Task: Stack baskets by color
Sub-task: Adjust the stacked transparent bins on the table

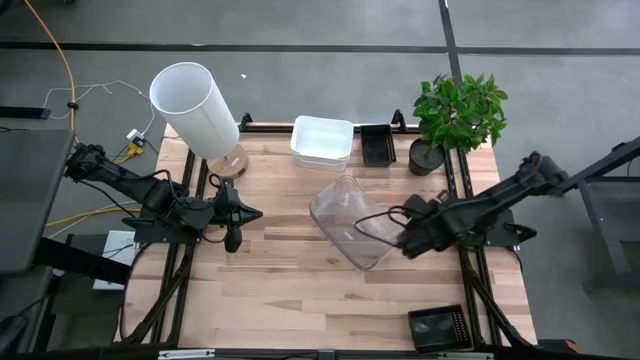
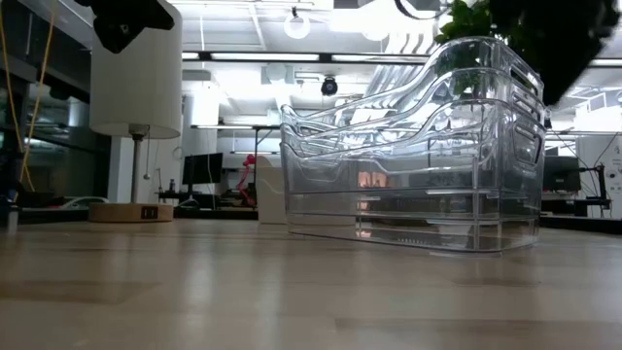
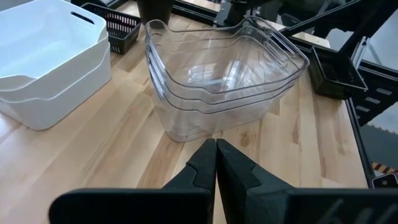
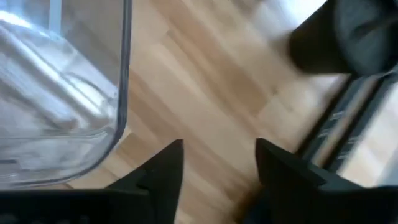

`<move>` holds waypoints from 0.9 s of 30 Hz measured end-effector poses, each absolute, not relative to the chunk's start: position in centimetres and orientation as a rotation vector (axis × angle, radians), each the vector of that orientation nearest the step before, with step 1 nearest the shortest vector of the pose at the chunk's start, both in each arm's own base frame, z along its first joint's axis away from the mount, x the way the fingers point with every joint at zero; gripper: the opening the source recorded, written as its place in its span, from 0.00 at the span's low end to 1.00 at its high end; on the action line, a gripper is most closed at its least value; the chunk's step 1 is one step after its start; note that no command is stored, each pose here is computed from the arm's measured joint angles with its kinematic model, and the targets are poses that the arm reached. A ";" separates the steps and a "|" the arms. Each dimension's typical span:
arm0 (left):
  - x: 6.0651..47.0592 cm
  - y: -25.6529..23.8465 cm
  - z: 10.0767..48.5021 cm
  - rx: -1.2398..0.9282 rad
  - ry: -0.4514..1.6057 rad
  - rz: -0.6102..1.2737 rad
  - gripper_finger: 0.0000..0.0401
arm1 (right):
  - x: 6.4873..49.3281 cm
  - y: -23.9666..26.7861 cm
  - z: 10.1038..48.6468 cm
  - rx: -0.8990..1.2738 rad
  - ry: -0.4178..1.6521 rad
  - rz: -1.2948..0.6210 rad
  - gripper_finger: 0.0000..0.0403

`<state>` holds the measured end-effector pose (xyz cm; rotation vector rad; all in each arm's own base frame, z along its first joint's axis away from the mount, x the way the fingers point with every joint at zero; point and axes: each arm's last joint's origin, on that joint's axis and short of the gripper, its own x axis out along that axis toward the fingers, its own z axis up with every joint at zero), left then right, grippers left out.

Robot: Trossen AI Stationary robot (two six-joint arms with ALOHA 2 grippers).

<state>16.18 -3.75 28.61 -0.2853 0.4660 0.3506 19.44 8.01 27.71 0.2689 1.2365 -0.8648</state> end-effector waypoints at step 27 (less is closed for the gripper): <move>16.1 -3.2 28.8 -0.256 0.386 0.524 0.00 | 25.4 4.8 18.0 0.215 0.639 -0.357 0.01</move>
